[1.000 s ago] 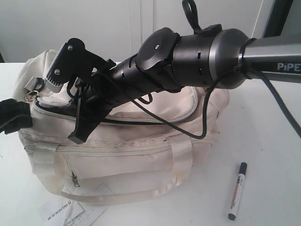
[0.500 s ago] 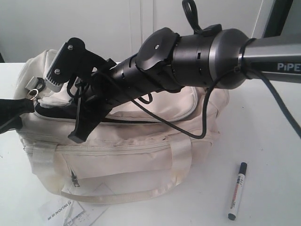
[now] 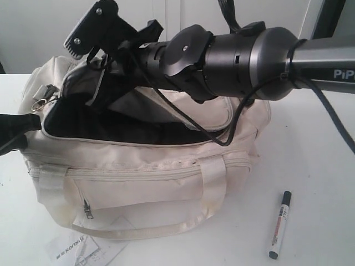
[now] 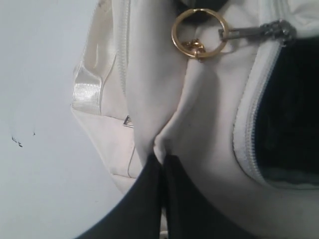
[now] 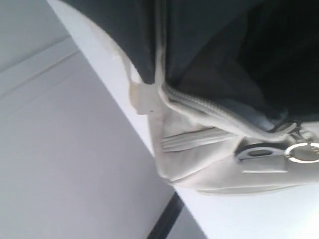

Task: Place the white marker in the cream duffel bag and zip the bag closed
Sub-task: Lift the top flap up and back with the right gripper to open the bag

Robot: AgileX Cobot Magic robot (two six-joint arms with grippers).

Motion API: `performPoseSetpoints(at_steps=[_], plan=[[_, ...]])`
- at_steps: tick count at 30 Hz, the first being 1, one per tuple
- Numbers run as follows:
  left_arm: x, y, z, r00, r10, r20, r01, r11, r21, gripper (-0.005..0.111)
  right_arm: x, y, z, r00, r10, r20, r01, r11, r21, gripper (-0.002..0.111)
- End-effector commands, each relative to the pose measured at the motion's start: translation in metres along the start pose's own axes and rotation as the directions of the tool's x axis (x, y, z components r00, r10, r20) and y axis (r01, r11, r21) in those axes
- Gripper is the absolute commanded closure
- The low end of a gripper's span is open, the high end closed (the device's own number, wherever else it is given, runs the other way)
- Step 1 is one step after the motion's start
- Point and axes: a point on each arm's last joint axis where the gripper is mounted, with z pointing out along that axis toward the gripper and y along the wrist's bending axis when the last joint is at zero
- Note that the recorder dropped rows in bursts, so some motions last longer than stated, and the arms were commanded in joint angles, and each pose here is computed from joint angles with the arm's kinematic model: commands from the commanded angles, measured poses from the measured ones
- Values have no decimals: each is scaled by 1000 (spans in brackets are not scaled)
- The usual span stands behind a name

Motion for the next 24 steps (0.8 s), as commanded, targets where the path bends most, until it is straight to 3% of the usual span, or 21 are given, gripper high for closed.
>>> performPoseSetpoints(at_steps=[1,10,14,18,24], plan=[[3,2,1,1000,-1,-23,0,1000,-12,107,-14,-24,-8,998,-13,62,-1,976,216,108],[4,2,1,1000,-1,-29,0,1000,-14,107,-17,-49,-18,994,-22,108,-33,871,490,108],[4,2,1,1000,-1,-30,0,1000,-14,107,-19,-56,-22,992,-20,126,-54,829,556,108],[4,2,1,1000,-1,-30,0,1000,-14,107,-19,-56,-22,990,-4,139,-74,830,553,108],[3,2,1,1000,2,-28,-2,1000,-14,104,-18,-47,-16,993,18,118,-70,891,449,108]])
